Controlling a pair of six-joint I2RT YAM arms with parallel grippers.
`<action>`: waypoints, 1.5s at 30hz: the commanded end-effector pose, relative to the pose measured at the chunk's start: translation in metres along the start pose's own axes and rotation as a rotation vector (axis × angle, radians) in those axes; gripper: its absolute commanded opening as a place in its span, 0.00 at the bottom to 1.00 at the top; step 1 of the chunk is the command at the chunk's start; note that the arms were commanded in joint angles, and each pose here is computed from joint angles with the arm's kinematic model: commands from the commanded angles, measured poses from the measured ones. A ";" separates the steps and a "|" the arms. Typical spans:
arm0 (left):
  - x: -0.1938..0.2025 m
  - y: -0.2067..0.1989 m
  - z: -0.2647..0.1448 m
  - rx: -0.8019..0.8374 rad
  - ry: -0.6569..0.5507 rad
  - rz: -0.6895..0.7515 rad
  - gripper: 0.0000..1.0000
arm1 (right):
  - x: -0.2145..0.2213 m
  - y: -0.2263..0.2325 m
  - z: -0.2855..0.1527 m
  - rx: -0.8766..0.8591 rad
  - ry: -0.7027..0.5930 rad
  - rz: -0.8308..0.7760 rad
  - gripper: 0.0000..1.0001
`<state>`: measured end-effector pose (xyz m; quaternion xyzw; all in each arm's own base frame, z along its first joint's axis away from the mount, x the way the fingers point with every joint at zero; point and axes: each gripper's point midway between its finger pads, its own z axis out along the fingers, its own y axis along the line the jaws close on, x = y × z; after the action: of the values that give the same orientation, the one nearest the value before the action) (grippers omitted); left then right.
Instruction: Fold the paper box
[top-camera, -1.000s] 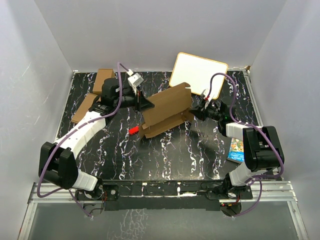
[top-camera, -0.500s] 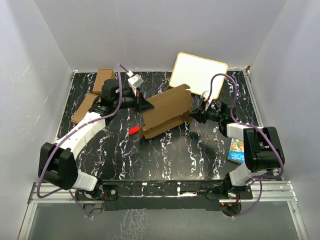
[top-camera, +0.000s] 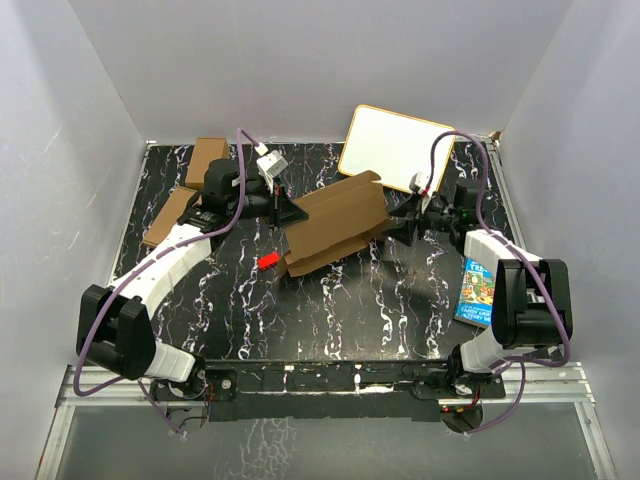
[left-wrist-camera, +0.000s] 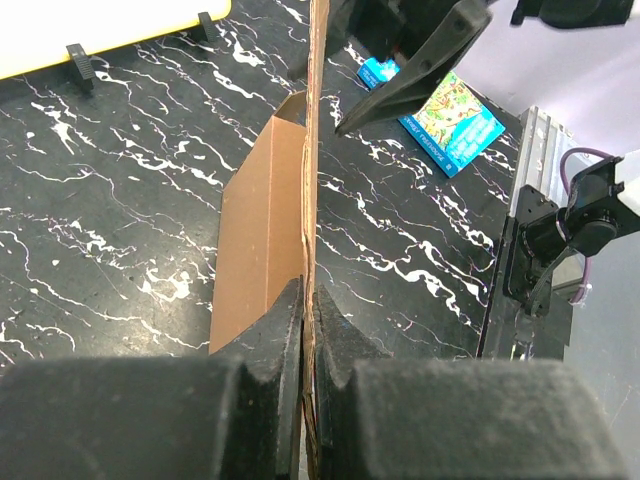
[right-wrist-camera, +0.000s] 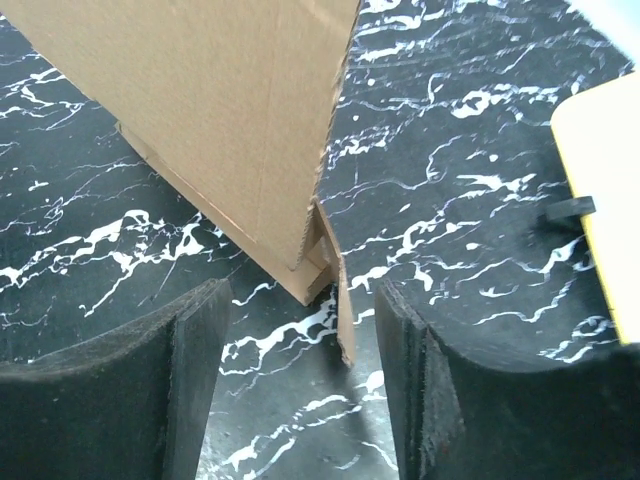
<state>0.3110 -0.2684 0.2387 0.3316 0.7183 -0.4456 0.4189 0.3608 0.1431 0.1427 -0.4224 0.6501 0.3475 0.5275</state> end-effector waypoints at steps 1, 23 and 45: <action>-0.004 -0.009 -0.007 0.013 -0.004 0.033 0.00 | -0.047 0.003 -0.025 -0.100 -0.077 -0.181 0.68; -0.007 -0.012 -0.008 0.030 -0.005 0.046 0.00 | 0.007 -0.054 0.005 -0.093 0.003 -0.111 0.46; -0.013 -0.012 -0.006 0.033 -0.023 0.049 0.00 | 0.020 0.002 0.020 -0.326 -0.064 -0.255 0.59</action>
<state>0.3069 -0.2688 0.2376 0.3385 0.7159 -0.4505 0.4122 0.3602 0.1450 0.0944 -0.5463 0.5715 0.3909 0.4713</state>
